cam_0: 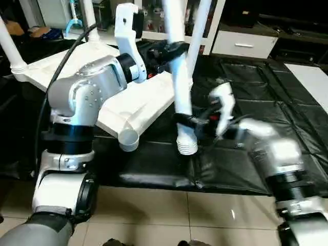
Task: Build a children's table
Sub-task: Pick table leg
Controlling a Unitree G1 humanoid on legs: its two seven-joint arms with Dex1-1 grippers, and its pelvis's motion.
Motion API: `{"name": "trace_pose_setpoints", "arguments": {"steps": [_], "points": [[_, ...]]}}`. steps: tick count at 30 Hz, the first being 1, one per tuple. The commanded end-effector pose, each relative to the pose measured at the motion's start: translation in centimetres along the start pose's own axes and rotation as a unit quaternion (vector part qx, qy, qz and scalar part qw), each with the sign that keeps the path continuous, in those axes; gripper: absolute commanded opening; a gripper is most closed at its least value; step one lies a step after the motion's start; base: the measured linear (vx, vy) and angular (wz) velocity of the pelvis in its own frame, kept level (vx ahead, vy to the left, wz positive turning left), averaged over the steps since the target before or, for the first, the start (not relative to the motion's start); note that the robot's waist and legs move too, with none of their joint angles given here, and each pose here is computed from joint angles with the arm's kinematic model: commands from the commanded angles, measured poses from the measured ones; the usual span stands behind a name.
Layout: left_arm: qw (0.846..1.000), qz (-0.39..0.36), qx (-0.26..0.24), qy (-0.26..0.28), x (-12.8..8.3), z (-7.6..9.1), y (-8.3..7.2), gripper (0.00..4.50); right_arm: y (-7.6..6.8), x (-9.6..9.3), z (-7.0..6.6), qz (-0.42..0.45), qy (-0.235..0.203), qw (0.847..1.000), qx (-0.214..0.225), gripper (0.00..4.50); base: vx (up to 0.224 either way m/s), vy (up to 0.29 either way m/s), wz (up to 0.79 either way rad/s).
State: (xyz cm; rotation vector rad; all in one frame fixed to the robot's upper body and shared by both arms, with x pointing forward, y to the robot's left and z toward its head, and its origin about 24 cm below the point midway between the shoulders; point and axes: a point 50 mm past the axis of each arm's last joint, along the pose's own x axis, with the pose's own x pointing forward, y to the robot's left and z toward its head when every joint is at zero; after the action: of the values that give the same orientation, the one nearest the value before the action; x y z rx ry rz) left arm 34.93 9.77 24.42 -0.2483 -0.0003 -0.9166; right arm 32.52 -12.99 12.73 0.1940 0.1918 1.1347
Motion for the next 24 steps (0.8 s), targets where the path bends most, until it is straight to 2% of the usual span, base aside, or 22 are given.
{"name": "trace_pose_setpoints", "arguments": {"steps": [1, 7, 12, 14, 17, 24], "points": [[0.998, -0.062, -0.005, 0.009, -0.3, -0.6, -0.8, 3.15, 0.3, -1.5, 1.8, 0.059, -0.003, 0.998, 0.013, 1.81, 0.0, 0.0, 0.0], [0.989, -0.126, -0.081, -0.009, -0.5, -0.8, -1.4, 3.19, 0.6, -3.7, 1.6, 0.135, 0.049, 0.988, 0.051, 1.8, 0.0, 0.0, 0.0], [0.973, -0.193, -0.126, -0.022, -0.6, -0.5, -2.6, 3.19, 1.3, -4.0, 1.5, 0.17, 0.073, 0.981, 0.057, 1.8, 0.0, 0.0, 0.0], [0.97, -0.203, -0.13, -0.023, -0.7, -0.4, -2.8, 3.19, 1.4, -4.0, 1.5, 0.174, 0.074, 0.98, 0.057, 1.8, 0.0, 0.0, 0.0], [0.958, -0.257, -0.129, -0.011, -1.0, -0.6, -4.0, 3.19, 1.8, -3.9, 1.5, 0.193, 0.082, 0.976, 0.064, 1.8, 0.0, 0.0, 0.0], [0.956, -0.263, -0.127, 0.032, -0.8, -1.7, -4.6, 3.19, 2.2, -3.6, 0.9, 0.206, 0.108, 0.971, 0.061, 1.8, 0.0, 0.0, 0.0]]}}
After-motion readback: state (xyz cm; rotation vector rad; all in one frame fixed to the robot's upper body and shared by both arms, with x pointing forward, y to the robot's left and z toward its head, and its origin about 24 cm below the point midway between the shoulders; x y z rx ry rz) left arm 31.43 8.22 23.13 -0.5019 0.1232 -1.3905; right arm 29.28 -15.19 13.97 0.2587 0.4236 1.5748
